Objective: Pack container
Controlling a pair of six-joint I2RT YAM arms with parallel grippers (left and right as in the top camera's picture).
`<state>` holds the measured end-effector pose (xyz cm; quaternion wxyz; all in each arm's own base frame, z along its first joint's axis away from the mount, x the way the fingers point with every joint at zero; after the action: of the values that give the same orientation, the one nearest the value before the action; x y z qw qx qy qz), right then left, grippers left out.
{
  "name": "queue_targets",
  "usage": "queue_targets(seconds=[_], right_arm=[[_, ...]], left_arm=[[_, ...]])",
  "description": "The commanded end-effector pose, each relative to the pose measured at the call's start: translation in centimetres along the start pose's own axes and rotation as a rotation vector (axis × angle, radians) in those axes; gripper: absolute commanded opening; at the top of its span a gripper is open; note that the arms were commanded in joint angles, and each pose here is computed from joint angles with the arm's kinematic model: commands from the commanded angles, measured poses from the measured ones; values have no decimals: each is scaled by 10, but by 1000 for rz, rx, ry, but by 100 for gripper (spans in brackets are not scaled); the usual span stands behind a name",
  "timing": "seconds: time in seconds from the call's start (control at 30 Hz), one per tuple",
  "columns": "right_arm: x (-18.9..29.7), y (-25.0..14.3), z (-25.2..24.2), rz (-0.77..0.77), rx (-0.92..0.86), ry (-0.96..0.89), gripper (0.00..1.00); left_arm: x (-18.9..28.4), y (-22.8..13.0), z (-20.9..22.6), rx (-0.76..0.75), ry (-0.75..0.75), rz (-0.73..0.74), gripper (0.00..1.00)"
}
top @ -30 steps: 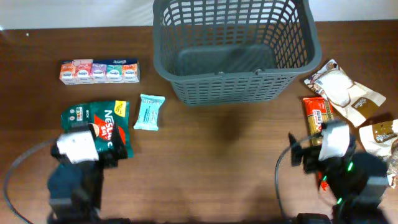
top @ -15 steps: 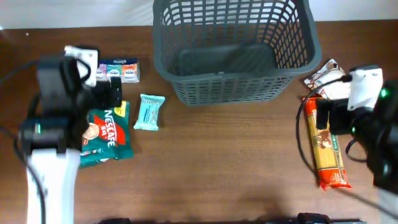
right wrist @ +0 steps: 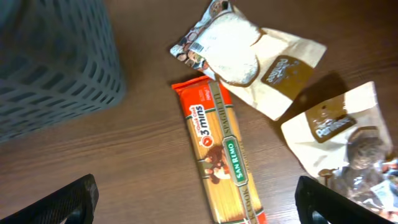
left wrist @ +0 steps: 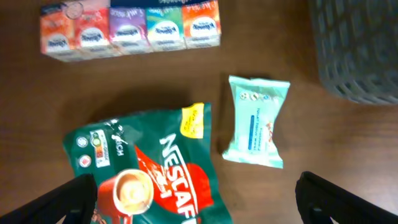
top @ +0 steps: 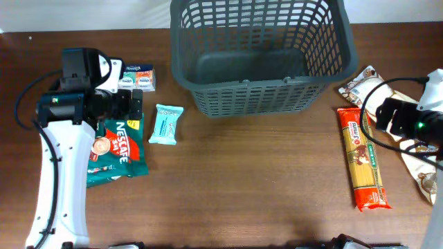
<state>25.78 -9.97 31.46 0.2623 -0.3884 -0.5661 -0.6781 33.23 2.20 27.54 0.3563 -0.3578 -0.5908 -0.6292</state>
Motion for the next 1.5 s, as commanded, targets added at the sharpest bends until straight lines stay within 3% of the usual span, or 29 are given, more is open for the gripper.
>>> queue_targets(seconds=[0.0,0.23,0.43,0.57,0.73,0.9,1.07,1.23,1.47], right_arm=[[-6,6,2,8,-20,48,99],[-31,6,-2,83,-34,58,99],[-54,4,-5,152,-47,67,99],[-66,3,-7,185,-53,71,99],[-78,1,-9,224,-60,76,99],[-86,0,-10,247,-65,79,99],[-87,0,-10,249,-65,80,99],[-87,0,-10,249,-65,80,99],[-87,0,-10,249,-66,80,99]], left_arm=[[9,0,-4,-18,-41,-4,99],[10,-22,12,26,-4,109,99],[17,-34,41,111,-166,93,99],[20,-44,75,167,-123,79,99],[16,-43,105,124,-69,30,99],[0,-57,133,181,56,137,95],[-14,-72,165,359,206,223,96],[-29,-77,167,324,174,271,99],[-64,-79,156,221,-32,304,99]])
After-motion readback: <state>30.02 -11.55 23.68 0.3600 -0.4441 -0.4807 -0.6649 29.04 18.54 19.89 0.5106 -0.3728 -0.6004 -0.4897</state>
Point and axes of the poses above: each gripper's point midway between its finger pads, its own x axis back along the fingers, its own z axis along the line the jaws close on, y = z × x, the point moved 6 cm from there along x, back along the fingers, and after that the axes turned 2 degrees about x, right-handed, at the moved point
